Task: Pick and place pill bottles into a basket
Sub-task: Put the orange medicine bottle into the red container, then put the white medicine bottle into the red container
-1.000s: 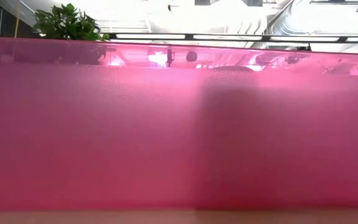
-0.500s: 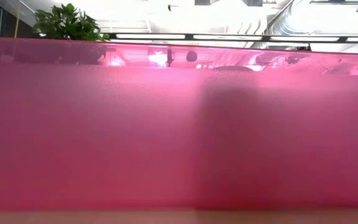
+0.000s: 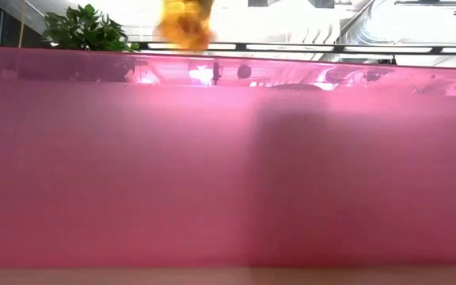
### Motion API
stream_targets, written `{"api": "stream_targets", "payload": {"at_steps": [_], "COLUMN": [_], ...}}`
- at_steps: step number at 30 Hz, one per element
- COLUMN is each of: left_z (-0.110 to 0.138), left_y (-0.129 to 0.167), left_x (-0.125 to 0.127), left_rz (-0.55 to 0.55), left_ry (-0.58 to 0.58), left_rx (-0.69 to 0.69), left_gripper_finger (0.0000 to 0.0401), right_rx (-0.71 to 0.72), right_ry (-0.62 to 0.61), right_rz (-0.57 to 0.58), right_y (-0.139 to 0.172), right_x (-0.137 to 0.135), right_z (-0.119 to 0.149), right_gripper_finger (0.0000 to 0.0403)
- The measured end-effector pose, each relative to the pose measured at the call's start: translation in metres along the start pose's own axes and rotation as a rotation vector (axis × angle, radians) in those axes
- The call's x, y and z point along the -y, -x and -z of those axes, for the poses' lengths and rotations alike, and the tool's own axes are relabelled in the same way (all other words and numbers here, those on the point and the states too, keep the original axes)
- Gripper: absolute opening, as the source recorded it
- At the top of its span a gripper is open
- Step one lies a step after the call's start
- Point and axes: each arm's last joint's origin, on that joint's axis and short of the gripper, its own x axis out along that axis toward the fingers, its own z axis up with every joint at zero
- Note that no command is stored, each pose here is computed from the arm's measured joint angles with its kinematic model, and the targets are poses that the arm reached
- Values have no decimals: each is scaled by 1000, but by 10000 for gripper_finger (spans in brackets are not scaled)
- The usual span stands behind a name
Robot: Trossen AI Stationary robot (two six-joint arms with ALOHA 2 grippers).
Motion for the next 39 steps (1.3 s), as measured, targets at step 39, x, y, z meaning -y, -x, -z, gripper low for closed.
{"api": "stream_targets", "payload": {"at_steps": [39], "left_z": [-21], "left_y": [-108], "left_x": [-44], "left_rz": [-139], "left_ry": [13], "left_rx": [6], "left_gripper_finger": [184], "right_rx": [-10], "right_ry": [23], "right_rz": [-33], "right_y": [-1], "right_x": [-12], "right_z": [1], "right_gripper_finger": [312]}}
